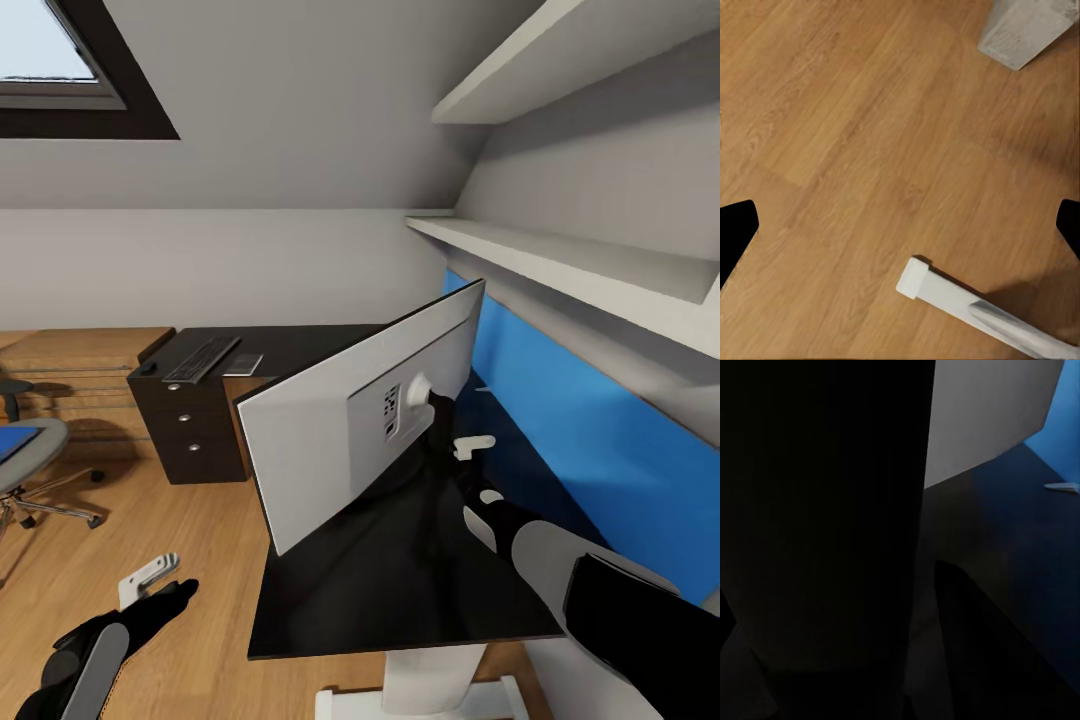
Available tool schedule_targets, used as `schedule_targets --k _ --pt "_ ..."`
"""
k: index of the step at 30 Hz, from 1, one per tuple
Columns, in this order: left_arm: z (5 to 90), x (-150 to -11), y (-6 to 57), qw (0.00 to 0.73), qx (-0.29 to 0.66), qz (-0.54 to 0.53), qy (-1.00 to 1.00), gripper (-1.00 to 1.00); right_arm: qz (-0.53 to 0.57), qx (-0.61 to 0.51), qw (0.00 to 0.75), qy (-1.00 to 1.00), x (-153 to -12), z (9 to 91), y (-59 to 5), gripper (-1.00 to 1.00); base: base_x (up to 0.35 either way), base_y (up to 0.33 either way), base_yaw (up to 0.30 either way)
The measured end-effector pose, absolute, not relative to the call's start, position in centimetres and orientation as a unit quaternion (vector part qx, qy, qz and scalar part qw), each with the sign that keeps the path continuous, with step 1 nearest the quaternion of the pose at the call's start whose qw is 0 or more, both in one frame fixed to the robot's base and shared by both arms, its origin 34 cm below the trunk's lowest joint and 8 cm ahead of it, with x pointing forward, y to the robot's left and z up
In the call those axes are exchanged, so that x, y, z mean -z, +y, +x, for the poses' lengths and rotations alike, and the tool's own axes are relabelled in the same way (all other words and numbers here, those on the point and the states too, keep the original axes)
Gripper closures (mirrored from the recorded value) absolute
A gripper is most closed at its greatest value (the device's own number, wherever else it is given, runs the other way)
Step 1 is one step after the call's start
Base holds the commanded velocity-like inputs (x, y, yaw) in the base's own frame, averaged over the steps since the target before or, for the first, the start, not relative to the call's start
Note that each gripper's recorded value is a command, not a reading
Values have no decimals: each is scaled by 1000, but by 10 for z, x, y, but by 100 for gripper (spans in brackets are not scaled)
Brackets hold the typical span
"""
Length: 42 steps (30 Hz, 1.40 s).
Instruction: In the bedroom, organize the workspace by keeping the computer under the desk, ensuring the monitor is on the desk, placing the keyboard on the desk next to the monitor, placing the mouse on the desk next to the keyboard, moving the folder from the swivel chair onto the desk next to the mouse, stacking the notebook on top of the folder with the pen on top of the notebook, and positioning the swivel chair next to the desk.
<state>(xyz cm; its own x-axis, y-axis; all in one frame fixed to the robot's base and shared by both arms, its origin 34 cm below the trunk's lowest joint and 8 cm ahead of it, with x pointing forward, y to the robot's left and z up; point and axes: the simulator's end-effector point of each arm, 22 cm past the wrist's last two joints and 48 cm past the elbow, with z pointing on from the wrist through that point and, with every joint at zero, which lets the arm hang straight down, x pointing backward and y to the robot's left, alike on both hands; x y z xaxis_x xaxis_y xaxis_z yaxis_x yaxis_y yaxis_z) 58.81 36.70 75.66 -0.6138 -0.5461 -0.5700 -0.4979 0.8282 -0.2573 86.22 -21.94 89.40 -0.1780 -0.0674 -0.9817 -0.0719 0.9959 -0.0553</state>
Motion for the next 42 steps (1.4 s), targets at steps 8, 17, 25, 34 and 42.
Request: schedule_targets --k 8,17,25,34,42 --pt "629 -857 370 440 48 -267 856 -100 -47 -3 640 767 -894 862 -217 100 0 0 0" --pt "613 -809 367 388 44 -274 879 -100 -48 -3 639 767 -894 862 -217 100 0 0 0" --pt "612 -806 366 385 43 -276 879 -100 -47 -2 639 767 -894 862 -218 100 0 -3 0" --pt "611 -805 371 384 40 -280 879 -100 -46 -2 640 767 -894 862 -218 100 0 -44 -4" --pt "609 -806 381 386 36 -291 875 -100 -48 -3 640 767 -894 862 -217 100 0 -1 -170"
